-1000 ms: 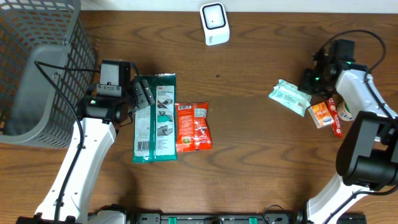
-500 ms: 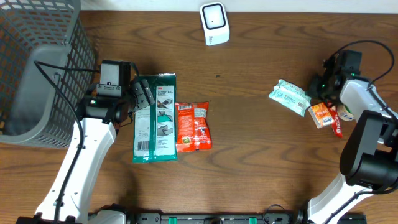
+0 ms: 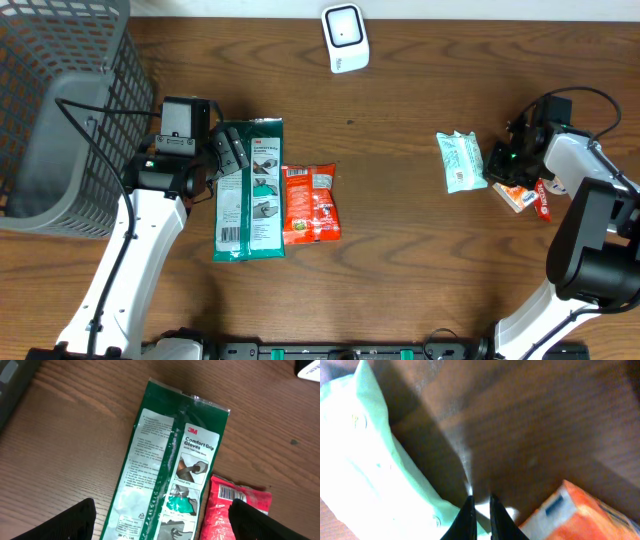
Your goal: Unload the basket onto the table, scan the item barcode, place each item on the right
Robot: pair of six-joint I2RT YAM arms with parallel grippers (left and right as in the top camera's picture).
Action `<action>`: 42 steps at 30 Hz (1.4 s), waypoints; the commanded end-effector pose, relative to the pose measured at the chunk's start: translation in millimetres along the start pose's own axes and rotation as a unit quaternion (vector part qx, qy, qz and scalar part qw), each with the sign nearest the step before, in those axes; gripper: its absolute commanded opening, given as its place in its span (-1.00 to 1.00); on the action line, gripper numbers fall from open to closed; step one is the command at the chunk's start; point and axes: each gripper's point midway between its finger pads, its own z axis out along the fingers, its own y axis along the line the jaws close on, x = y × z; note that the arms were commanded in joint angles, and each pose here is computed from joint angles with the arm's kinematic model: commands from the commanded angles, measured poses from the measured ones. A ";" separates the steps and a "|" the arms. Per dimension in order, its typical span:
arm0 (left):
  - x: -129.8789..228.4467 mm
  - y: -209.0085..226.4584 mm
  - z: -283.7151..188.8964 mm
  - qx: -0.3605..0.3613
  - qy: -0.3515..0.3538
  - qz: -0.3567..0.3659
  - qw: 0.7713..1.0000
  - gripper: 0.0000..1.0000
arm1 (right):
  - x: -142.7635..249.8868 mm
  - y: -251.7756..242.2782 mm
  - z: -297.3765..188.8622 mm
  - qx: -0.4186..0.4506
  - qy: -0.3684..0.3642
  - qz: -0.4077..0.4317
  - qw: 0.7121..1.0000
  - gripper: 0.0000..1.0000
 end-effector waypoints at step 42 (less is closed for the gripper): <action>-2.8 3.5 -1.1 -0.009 -0.006 0.005 1.000 0.71 | -13.3 105.8 -13.2 -0.053 -0.054 -0.202 0.977 -0.24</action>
